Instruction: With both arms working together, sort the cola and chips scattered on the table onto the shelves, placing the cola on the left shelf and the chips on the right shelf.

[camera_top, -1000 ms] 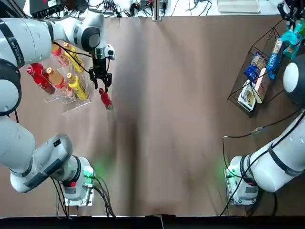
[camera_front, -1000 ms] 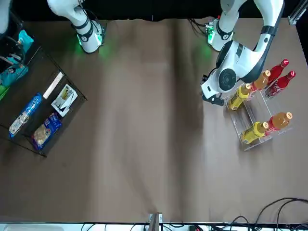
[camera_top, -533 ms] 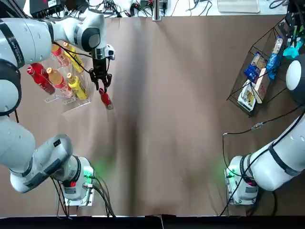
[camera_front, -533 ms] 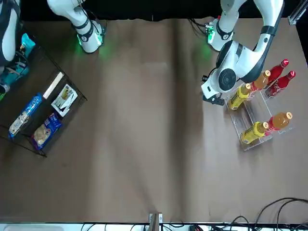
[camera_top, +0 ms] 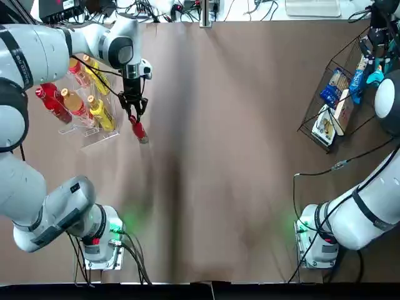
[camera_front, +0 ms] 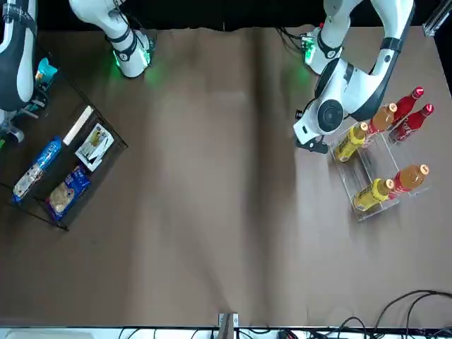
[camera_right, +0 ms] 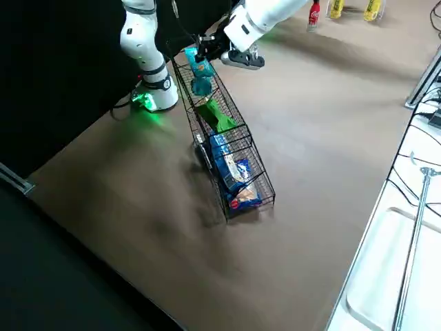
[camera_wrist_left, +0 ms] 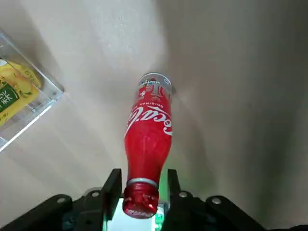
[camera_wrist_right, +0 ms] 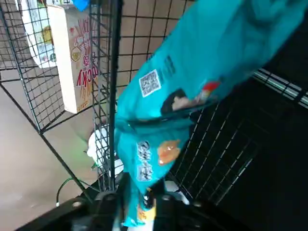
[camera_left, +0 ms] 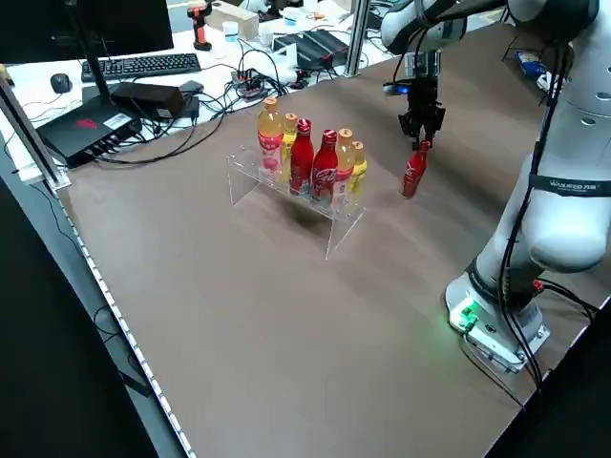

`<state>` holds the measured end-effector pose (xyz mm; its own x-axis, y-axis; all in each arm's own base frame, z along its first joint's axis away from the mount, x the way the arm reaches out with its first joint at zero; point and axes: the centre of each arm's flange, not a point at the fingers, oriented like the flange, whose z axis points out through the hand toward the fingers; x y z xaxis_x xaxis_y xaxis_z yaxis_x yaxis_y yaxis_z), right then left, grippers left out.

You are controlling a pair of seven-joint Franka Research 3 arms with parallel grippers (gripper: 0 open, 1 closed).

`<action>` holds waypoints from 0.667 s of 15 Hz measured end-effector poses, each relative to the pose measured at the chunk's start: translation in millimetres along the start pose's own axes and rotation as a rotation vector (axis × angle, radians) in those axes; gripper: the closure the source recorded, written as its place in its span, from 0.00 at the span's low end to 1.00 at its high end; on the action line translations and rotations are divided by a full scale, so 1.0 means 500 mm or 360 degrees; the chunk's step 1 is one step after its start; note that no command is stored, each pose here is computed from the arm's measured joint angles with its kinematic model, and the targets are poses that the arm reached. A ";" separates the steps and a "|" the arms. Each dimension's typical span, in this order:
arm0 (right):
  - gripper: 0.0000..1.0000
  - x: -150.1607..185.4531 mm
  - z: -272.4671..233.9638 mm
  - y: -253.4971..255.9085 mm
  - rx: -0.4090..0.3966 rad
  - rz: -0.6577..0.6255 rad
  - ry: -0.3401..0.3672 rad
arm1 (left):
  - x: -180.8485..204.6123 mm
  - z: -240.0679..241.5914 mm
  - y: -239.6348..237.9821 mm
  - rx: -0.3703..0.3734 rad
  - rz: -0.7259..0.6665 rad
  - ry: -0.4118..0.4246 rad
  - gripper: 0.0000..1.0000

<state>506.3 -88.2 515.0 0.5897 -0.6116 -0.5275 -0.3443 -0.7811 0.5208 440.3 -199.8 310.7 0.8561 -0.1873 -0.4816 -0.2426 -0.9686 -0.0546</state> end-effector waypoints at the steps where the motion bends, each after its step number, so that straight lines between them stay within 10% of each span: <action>1: 0.62 0.000 0.001 0.001 -0.0007 0.0002 0.0000 | -0.001 0.001 0.000 0.0002 -0.0001 -0.0008 0.54; 3: 0.44 0.000 0.001 0.010 -0.0026 0.0009 -0.0001 | -0.003 0.004 -0.001 0.0006 -0.0002 -0.0021 0.54; 10: 0.44 0.009 -0.048 0.062 0.0061 -0.0024 0.0165 | -0.004 0.006 -0.001 0.0010 -0.0002 -0.0032 0.64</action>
<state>515.9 -112.1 544.9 0.6668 -0.5850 -0.4617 -0.3613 -0.7956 0.4863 437.3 -198.4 309.3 0.8471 -0.1824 -0.4992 -0.2442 -0.9678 -0.0606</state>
